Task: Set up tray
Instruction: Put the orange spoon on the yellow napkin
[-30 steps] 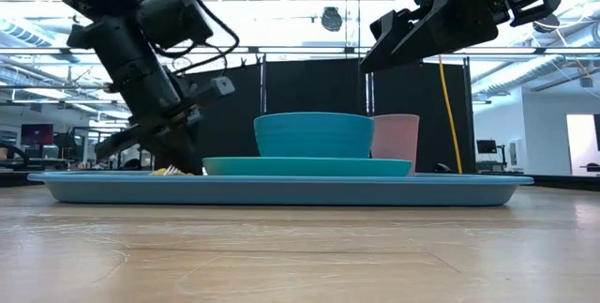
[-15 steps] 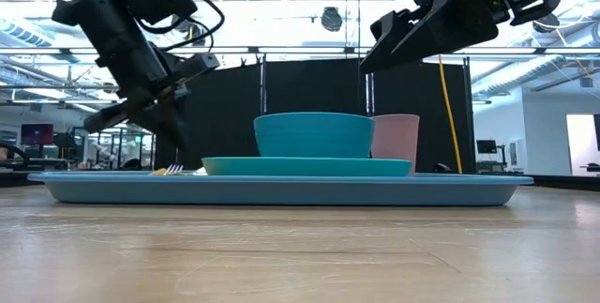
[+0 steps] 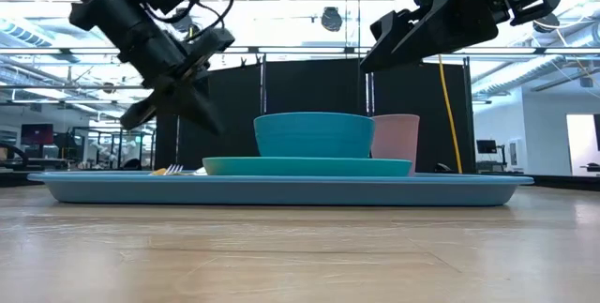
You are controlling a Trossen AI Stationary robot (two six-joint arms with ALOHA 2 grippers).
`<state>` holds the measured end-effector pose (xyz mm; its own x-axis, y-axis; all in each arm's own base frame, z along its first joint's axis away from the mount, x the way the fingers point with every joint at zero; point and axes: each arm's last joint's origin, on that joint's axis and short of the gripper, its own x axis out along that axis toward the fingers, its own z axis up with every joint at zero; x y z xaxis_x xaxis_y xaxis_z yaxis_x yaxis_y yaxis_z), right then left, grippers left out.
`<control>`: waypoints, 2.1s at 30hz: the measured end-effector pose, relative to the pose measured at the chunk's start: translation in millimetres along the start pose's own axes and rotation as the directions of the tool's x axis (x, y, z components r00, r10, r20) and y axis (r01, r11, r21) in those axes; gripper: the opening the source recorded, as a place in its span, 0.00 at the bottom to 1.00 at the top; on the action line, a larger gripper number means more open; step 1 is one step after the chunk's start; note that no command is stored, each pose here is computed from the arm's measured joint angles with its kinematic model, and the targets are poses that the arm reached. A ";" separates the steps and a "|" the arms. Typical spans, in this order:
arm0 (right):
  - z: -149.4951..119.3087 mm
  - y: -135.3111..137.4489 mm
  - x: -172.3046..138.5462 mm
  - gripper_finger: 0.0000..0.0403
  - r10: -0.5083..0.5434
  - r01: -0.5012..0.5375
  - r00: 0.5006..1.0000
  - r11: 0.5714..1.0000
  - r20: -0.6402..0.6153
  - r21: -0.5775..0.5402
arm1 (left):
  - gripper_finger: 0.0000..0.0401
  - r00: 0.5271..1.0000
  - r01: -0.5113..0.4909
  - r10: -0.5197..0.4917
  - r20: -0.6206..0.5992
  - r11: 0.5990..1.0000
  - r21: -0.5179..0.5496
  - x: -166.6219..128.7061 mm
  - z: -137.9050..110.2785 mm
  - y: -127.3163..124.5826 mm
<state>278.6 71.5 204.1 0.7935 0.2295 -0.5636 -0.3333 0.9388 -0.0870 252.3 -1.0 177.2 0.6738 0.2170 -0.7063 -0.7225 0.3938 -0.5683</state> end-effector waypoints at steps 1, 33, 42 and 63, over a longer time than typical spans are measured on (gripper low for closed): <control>0.0 0.0 0.0 0.54 0.000 0.000 1.000 1.000 0.000 0.000 | 0.02 0.999 -0.032 0.032 -0.003 0.999 0.003 -0.1 -1.0 2.9; 0.1 0.0 0.0 0.54 0.000 0.000 1.000 1.000 0.001 0.002 | 0.40 0.944 -0.327 0.329 -0.016 0.943 0.067 18.2 -35.2 24.4; 0.1 0.0 0.0 0.54 0.000 0.000 1.000 1.000 0.001 0.003 | 0.35 0.947 -0.320 0.320 0.015 0.943 0.093 17.5 -30.6 16.2; 0.2 0.0 0.0 0.54 0.000 0.000 1.000 1.000 0.001 0.003 | 0.19 0.930 -0.364 0.367 -0.008 0.924 0.118 34.5 -36.2 14.7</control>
<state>278.7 71.5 204.3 0.7939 0.2296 -0.5630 -0.3317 0.9396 -0.0846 259.3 -20.0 129.2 0.3600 0.3395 -0.8690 -0.8945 0.3902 -0.2181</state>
